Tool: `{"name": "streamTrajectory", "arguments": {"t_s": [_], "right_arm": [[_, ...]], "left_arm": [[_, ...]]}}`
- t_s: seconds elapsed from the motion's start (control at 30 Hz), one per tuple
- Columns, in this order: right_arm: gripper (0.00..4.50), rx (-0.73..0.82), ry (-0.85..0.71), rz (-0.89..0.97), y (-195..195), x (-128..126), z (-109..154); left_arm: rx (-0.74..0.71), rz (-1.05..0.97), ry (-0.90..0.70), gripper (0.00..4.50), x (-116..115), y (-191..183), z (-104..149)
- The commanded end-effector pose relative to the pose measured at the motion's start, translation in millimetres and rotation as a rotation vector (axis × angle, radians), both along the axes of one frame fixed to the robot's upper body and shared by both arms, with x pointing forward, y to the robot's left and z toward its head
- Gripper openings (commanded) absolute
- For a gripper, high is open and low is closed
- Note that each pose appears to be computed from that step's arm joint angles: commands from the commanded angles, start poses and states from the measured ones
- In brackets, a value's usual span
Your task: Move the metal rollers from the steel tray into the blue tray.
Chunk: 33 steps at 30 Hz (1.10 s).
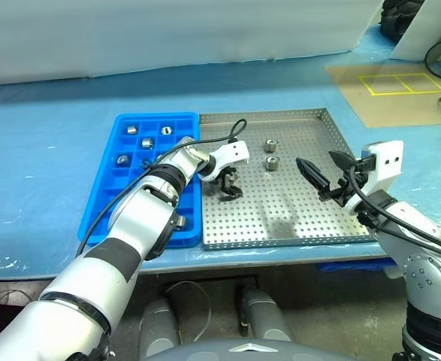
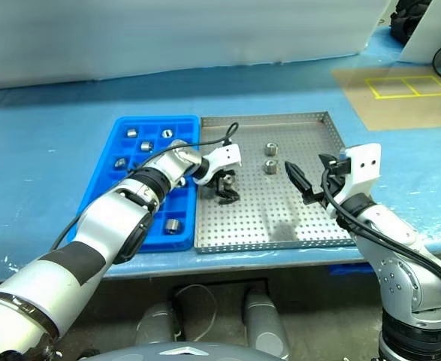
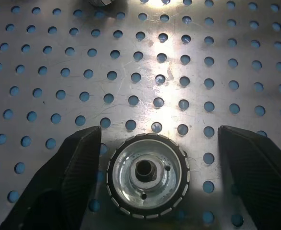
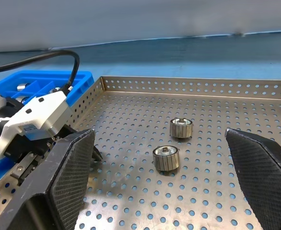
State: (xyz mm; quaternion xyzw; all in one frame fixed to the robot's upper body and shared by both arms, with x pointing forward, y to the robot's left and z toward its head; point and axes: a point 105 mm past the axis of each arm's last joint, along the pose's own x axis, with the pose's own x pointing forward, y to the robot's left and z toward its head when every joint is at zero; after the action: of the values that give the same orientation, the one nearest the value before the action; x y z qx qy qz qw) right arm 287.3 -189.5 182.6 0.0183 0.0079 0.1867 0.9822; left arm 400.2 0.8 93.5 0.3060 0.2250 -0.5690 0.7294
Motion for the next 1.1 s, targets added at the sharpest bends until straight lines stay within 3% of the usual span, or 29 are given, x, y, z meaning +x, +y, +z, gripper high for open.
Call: {"name": "streamTrajectory", "arguments": {"t_s": [0.03, 0.1, 0.3, 0.37, 0.57, 0.77, 0.87, 1.1], "right_arm": [[4.50, 0.000, -0.058, 0.026, 7, -2, 12], [4.50, 0.000, -0.058, 0.032, 7, -1, 12], [4.50, 0.000, -0.064, 0.043, 9, 4, 14], [4.50, 0.002, -0.067, 0.052, 10, 5, 15], [4.50, 0.003, -0.076, 0.099, 19, 12, 19], [4.50, 0.003, -0.083, 0.147, 28, 20, 22], [4.50, 0.003, -0.084, 0.179, 34, 22, 23], [4.50, 0.028, -0.149, 0.334, 68, 33, 49]], "left_arm": [[0.040, 0.022, 0.008, 2.92, 2, 13, -4], [0.059, 0.013, 0.029, 2.28, 1, 18, -5], [0.073, -0.040, 0.089, 2.28, -6, 28, -5], [0.036, -0.053, 0.105, 1.74, -7, 26, 0], [-0.079, -0.063, 0.123, 1.73, -5, 26, 21], [-0.056, -0.048, 0.100, 1.73, -1, 43, 21], [-0.088, -0.104, 0.049, 1.73, 0, 48, 39], [-0.298, -0.198, -0.102, 1.73, 2, 77, 119]]}}
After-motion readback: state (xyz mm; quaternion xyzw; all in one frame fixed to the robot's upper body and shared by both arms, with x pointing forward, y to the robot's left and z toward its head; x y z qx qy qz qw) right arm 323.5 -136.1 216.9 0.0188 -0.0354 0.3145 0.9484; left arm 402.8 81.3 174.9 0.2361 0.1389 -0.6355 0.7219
